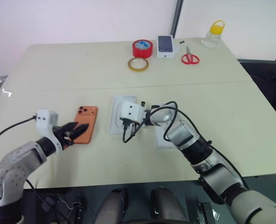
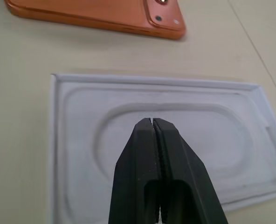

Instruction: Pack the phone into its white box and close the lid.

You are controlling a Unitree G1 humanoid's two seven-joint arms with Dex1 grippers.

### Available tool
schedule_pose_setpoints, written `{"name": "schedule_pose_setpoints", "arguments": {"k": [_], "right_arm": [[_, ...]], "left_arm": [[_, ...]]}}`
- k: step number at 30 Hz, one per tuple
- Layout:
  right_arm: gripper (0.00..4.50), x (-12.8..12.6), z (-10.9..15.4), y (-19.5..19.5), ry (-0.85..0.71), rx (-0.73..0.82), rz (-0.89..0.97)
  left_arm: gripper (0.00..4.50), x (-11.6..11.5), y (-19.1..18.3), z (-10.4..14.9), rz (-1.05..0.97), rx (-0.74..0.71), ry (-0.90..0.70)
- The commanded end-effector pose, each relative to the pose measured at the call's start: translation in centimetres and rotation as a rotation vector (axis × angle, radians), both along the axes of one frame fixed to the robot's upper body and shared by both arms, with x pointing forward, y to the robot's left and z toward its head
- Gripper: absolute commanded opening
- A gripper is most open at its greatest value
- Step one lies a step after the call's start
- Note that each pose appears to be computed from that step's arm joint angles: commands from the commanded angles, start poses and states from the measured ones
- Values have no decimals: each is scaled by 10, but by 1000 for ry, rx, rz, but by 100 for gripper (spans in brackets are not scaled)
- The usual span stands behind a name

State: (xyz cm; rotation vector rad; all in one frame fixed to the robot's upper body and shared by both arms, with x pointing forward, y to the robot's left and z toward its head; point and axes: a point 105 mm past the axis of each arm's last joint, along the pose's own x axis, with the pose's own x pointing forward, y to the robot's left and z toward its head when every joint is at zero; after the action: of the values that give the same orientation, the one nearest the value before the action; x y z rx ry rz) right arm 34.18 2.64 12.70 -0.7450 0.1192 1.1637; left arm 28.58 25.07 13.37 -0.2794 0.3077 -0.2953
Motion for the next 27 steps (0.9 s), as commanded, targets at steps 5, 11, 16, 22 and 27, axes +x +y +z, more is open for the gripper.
{"name": "schedule_pose_setpoints", "arguments": {"k": [5,11,16,22,27], "right_arm": [[0,-13,25,40,-32,69,46],[0,-18,10,60,-9,-7,64],[0,-12,-4,72,25,-87,39],[0,-13,-14,79,0,-168,81],[0,-12,-18,84,-28,-213,103]], "left_arm": [[448,10,39,-7,216,-48,173],[448,16,31,-18,180,-40,266],[448,13,5,-32,44,-30,375],[448,9,-10,-35,-32,-60,397],[448,2,-31,-40,-105,-107,415]]}}
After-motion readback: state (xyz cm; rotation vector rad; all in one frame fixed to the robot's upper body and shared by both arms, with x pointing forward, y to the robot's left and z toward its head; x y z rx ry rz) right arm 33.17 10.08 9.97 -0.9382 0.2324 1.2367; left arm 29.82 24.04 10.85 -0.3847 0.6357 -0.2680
